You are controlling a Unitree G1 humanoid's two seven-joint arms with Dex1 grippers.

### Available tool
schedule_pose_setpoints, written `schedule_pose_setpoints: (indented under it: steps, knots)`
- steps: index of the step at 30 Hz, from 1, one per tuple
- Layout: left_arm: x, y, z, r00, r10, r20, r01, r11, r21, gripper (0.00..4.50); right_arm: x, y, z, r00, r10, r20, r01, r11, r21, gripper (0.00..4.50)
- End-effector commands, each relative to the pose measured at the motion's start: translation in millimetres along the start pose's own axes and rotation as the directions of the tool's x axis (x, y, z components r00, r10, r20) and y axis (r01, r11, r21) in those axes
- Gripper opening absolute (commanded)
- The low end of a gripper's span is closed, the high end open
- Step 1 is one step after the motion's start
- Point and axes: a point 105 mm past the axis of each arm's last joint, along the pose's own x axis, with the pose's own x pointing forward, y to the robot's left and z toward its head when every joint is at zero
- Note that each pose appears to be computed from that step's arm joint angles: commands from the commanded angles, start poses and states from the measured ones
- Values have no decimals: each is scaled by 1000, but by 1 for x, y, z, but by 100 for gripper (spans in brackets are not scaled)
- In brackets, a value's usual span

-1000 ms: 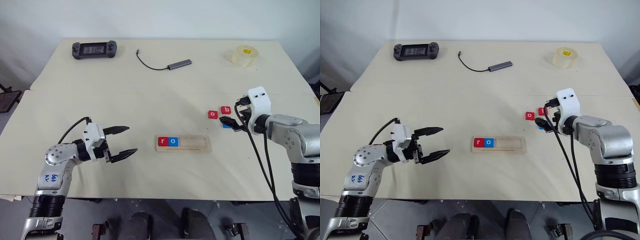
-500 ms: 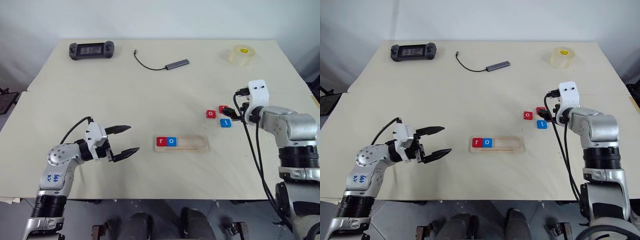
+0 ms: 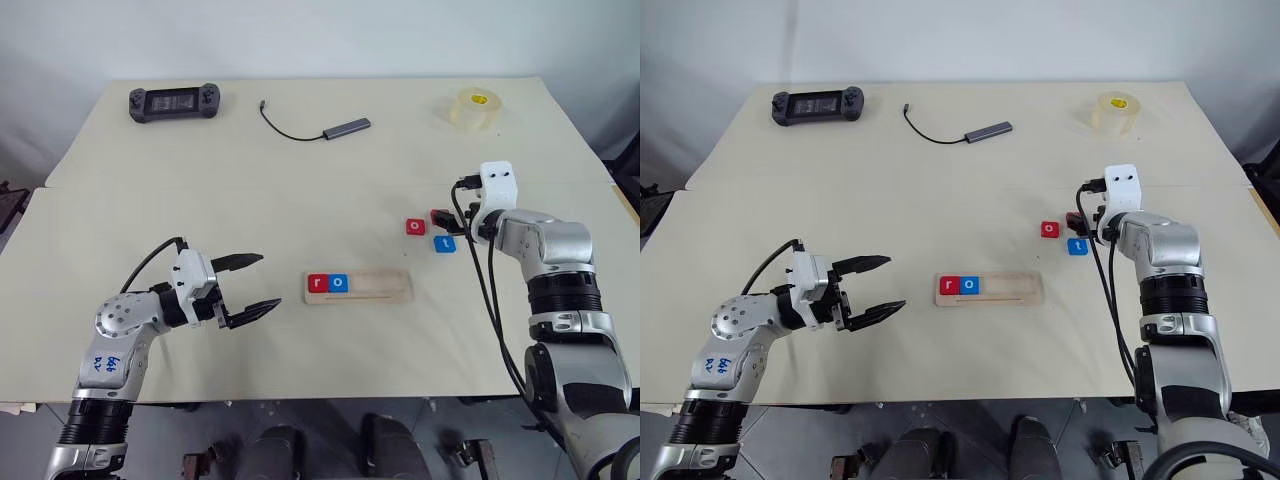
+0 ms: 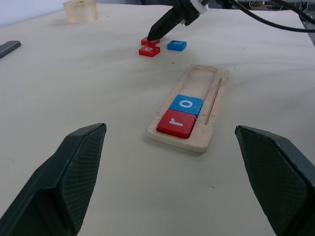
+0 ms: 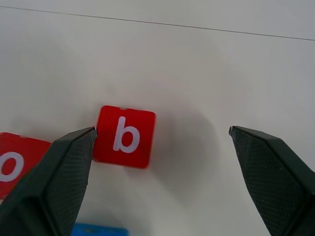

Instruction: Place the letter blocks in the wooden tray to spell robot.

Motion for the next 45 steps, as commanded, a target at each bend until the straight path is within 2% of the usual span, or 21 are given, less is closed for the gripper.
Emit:
schedule_pose_setpoints:
  steps: [1, 12, 15, 22, 23, 30, 36, 38, 41, 45]
  knots:
    - [-4, 1, 9, 1000, 12, 23, -13, 999, 34, 446, -2, 6, 11, 999, 16, 32, -16, 1000, -6, 450]
    - [-4, 2, 10, 1000, 20, 22, -21, 999, 41, 446, 5, 18, -2, 1000, 29, 1, -29, 1000, 3, 450]
    - [-4, 2, 10, 1000, 20, 22, -21, 999, 43, 450, 7, 16, -5, 1000, 12, -7, -12, 1000, 7, 389]
    - [-4, 2, 11, 1000, 15, 21, -16, 999, 46, 450, 5, 18, -2, 1000, 13, 10, -13, 1000, 10, 156]
    - [-3, 2, 11, 1000, 15, 22, -16, 999, 46, 450, 4, 17, -2, 1000, 14, 12, -14, 1000, 9, 146]
    - [2, 3, 10, 1000, -1, 30, -1, 999, 41, 450, -13, 9, 6, 999, 13, 47, -12, 1000, -19, 146]
    - [11, 6, 8, 998, -40, 39, 38, 999, 39, 450, -56, 3, 11, 996, 21, 82, -16, 998, -65, 146]
    - [13, 8, 7, 998, -47, 42, 45, 998, 40, 450, -69, 3, 5, 997, 14, 76, -10, 998, -58, 146]
    - [20, 9, 6, 996, -77, 53, 75, 996, 43, 450, -92, 6, -19, 1000, 2, 27, -1, 999, -43, 146]
    - [25, 9, 6, 993, -102, 61, 100, 994, 42, 450, -109, 19, -46, 1000, 14, -17, -14, 1000, -20, 146]
